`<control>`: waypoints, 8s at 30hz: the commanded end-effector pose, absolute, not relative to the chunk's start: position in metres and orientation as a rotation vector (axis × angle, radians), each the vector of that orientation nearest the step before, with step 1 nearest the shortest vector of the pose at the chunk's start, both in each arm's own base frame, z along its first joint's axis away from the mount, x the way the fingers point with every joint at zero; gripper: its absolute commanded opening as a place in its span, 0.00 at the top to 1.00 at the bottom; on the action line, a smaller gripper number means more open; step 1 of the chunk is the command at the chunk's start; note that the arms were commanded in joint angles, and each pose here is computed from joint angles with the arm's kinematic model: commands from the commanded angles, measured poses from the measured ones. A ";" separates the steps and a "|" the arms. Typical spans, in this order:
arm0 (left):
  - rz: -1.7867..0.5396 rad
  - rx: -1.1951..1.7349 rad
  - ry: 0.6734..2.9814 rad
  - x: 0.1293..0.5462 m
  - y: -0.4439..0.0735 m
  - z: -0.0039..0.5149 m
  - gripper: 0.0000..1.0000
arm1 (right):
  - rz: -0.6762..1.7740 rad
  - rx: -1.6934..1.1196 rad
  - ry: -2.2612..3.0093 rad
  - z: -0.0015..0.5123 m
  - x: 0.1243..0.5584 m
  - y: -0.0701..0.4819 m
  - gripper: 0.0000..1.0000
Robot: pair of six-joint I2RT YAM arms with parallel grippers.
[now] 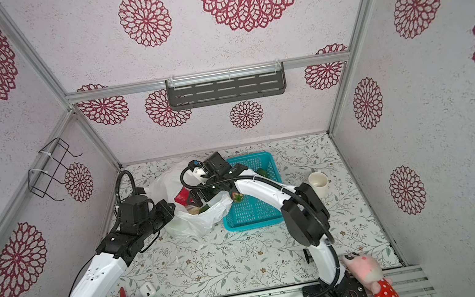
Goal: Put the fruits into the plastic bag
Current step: 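Move the right gripper back over the basket toward the red strawberry, then lower the right gripper and grasp the red strawberry in the basket, then carry the strawberry into the bag and release it with the right gripper, then return the right gripper to the basket and grasp the dark avocado, then lift the dark avocado and carry it into the white bag with the right gripper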
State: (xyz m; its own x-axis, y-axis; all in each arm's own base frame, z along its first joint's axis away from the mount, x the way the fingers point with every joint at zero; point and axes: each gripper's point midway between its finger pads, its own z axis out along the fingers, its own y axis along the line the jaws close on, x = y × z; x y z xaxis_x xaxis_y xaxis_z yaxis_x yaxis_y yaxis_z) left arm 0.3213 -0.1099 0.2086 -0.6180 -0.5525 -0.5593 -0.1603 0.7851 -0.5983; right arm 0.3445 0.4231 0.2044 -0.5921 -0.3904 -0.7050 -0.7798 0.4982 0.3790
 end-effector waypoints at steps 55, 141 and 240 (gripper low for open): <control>-0.686 -0.618 2.142 0.328 -0.104 0.214 1.00 | 0.407 -0.313 2.579 0.099 0.445 0.277 0.04; -0.523 -0.749 2.146 0.323 -0.079 0.212 1.00 | 0.430 -0.322 2.587 0.061 0.516 0.257 0.01; -0.614 -0.646 2.130 0.327 -0.099 0.225 1.00 | 1.244 -1.123 2.144 0.216 0.305 0.441 0.87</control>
